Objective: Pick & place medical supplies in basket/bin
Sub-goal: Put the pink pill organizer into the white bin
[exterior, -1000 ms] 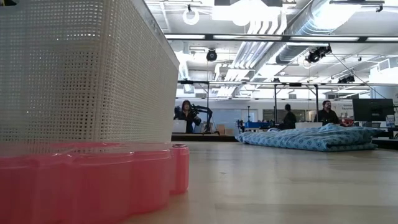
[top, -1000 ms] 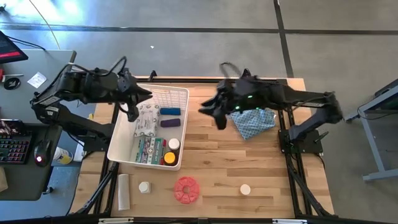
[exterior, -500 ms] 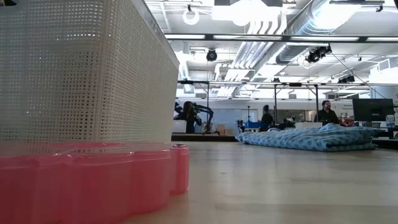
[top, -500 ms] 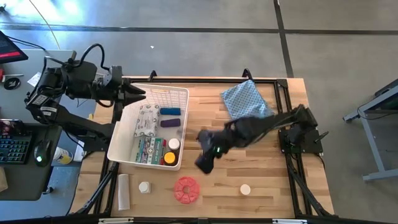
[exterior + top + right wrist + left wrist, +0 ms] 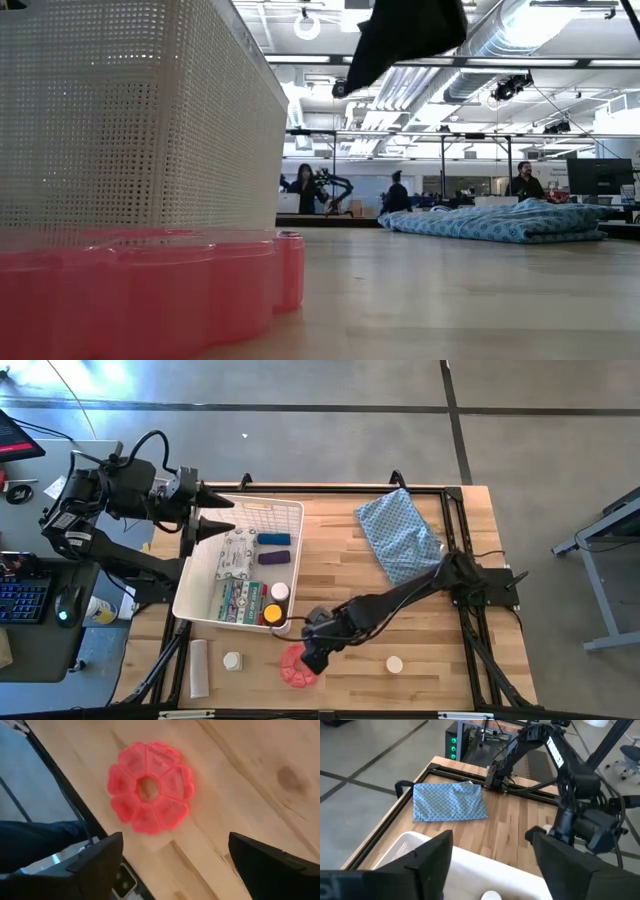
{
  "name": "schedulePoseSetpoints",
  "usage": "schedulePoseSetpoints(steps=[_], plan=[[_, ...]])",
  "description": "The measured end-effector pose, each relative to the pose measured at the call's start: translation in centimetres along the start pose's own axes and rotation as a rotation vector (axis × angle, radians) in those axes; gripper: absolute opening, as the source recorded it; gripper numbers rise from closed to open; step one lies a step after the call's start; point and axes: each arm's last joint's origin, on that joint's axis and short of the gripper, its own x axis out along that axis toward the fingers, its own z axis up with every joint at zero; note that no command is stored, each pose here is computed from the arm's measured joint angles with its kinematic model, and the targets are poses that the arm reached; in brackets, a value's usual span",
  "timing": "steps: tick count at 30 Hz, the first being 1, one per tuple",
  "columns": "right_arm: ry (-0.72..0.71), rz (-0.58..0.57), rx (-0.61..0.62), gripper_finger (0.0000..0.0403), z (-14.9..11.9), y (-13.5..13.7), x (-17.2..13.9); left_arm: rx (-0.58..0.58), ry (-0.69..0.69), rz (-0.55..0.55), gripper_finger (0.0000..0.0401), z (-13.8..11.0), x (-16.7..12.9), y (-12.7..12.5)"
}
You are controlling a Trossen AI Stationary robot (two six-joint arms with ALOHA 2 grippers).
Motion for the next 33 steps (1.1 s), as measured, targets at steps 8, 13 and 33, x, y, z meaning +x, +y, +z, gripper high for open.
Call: schedulePoseSetpoints(steps=[8, 13, 33], plan=[[-0.027, -0.010, -0.023, 0.0391, 0.2, 0.1, 2.9, -0.022, 0.051, 0.015, 0.0338, -0.5, 0.0, 0.1], [-0.073, -0.046, -0.014, 0.0398, 0.3, -0.1, 3.6, -0.043, 0.100, 0.029, 0.0338, -1.0, -0.1, 0.2], [-0.193, 0.005, 0.003, 0.0397, -1.9, 0.9, 12.0, -0.146, 0.162, 0.047, 0.0337, -1.6, 0.0, 0.3]])
